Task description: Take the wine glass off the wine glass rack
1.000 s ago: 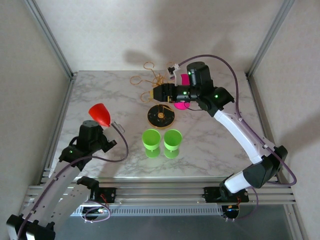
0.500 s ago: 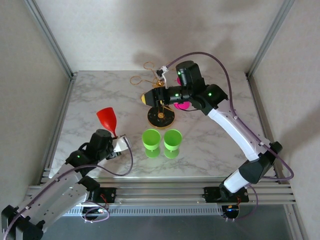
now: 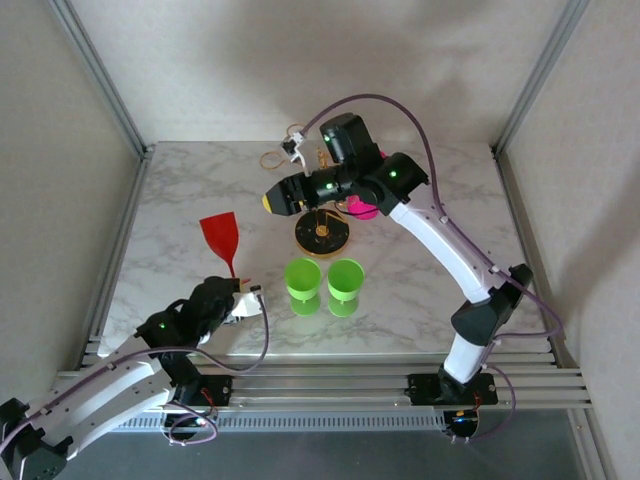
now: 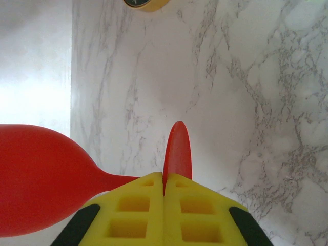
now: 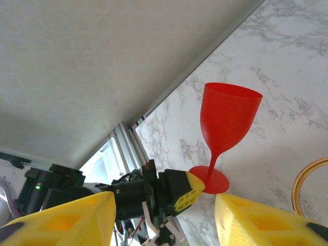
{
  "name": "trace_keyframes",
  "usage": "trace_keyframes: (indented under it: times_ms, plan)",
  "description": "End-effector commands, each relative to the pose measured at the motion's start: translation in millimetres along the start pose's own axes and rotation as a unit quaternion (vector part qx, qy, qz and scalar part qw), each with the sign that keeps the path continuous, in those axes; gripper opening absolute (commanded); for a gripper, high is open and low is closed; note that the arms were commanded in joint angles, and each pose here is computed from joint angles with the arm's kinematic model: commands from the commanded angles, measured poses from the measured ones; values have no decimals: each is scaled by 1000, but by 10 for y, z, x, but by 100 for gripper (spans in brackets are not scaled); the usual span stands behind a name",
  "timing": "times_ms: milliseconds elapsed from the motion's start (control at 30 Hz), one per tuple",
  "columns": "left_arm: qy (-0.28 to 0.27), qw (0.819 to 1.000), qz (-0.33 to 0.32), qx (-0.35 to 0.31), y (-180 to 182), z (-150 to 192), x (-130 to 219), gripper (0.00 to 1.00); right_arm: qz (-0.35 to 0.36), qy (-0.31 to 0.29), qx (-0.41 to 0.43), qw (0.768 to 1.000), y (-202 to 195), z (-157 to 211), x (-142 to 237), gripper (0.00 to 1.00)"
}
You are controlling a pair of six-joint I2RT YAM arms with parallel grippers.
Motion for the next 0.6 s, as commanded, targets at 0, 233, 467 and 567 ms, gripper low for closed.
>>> trace_keyframes:
  times_ms: [0, 233, 467, 567]
  plan:
    - [27, 999, -21, -27, 14, 38, 28, 0, -1, 14, 20, 1000, 81, 10, -26, 54]
    - [38, 996, -48, -66, -59, 7, 43, 0, -4, 41, 36, 998, 121, -10, -220, 56]
    - [45, 992, -58, -105, -205, -43, -15, 0, -11, 57, 51, 997, 158, -45, -448, 58]
    - [45, 991, -63, -113, -222, -62, -14, 0, -13, 64, 61, 996, 193, -49, -536, 59]
Point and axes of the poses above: each hand's point on the last joint's axis, 136 mm out from that joint toward the fingers, its own x axis back along the fingers, its own y axis along the line the jaws close on, z = x × y, the point moved 6 cm from there along x, back along the fingers, and after that the axes turned 14 degrees about -x, right-handed, at the moved point
